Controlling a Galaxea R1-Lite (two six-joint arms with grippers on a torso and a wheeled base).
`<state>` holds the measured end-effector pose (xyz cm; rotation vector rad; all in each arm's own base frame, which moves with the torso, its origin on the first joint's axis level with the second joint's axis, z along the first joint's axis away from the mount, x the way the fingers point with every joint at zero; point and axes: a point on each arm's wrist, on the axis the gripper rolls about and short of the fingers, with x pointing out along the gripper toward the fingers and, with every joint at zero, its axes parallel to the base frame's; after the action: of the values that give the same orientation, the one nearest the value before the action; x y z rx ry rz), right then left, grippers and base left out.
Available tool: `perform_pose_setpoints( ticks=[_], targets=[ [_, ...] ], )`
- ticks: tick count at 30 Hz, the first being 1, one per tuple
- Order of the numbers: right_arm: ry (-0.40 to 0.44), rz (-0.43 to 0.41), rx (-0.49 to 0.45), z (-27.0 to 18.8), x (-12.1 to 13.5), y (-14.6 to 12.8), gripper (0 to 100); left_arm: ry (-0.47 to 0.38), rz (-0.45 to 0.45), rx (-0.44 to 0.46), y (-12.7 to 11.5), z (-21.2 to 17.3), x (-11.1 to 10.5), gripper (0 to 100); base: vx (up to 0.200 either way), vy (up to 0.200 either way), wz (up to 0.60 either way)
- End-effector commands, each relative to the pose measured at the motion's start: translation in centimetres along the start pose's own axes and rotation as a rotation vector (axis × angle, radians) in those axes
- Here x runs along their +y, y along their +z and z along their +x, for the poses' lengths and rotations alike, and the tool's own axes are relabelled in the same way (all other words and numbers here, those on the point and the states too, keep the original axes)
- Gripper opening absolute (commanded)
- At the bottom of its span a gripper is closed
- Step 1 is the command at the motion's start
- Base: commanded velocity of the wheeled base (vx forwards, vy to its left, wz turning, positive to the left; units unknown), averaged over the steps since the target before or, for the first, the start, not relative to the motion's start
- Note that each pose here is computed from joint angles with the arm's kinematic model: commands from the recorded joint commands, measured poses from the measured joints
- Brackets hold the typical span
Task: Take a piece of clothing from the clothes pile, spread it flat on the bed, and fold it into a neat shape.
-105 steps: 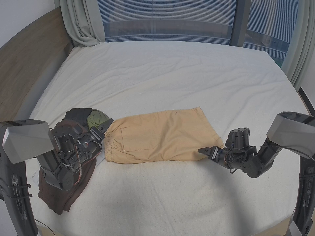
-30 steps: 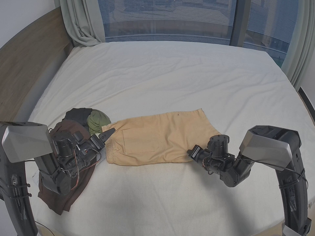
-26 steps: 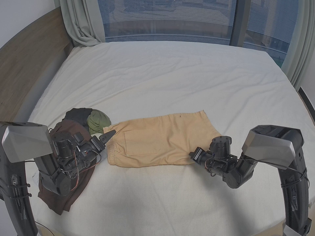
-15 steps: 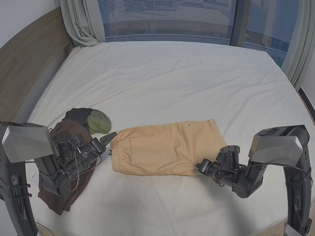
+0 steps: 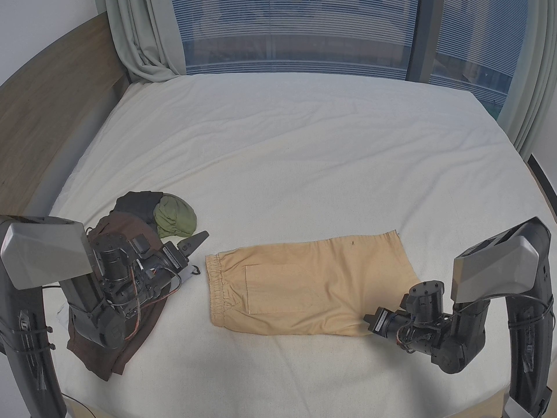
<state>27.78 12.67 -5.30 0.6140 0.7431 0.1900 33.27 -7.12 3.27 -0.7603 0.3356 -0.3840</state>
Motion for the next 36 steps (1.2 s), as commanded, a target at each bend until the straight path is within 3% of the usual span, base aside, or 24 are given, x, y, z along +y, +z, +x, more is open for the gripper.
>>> perform_pose_setpoints(
  ticks=[1,10,11,17,23,28,36],
  targets=[
    [-0.031,-0.008,0.034,-1.2,-0.9,-1.0,0,-0.018,-0.004,0.007,0.2,-0.3,-0.5,100,0.0,0.0,0.0],
    [-0.036,-0.029,0.035,-0.6,-2.2,-2.2,0,-0.101,0.0,0.111,-0.1,-1.7,-1.0,100,0.0,0.0,0.0],
    [-0.037,-0.029,0.037,-0.6,-2.3,-2.2,100,-0.104,0.001,0.122,-0.2,-1.8,-0.9,100,0.0,0.0,0.0],
    [-0.039,-0.036,0.052,-1.1,-2.1,-2.5,100,-0.118,0.016,0.17,-0.7,-2.2,-0.6,100,0.0,0.0,0.0],
    [-0.037,-0.09,0.132,-4.0,-1.5,-3.6,100,-0.118,0.018,0.177,-0.8,-2.2,-0.5,100,0.0,0.0,0.0],
    [0.047,-0.146,0.203,-6.8,0.5,-4.7,100,-0.113,0.024,0.185,-1.1,-2.4,-0.5,100,0.0,0.0,0.0],
    [0.193,-0.186,0.141,-7.5,3.8,-4.1,100,-0.095,0.023,0.198,-1.6,-2.0,0.0,100,0.0,0.0,0.0]
  ],
)
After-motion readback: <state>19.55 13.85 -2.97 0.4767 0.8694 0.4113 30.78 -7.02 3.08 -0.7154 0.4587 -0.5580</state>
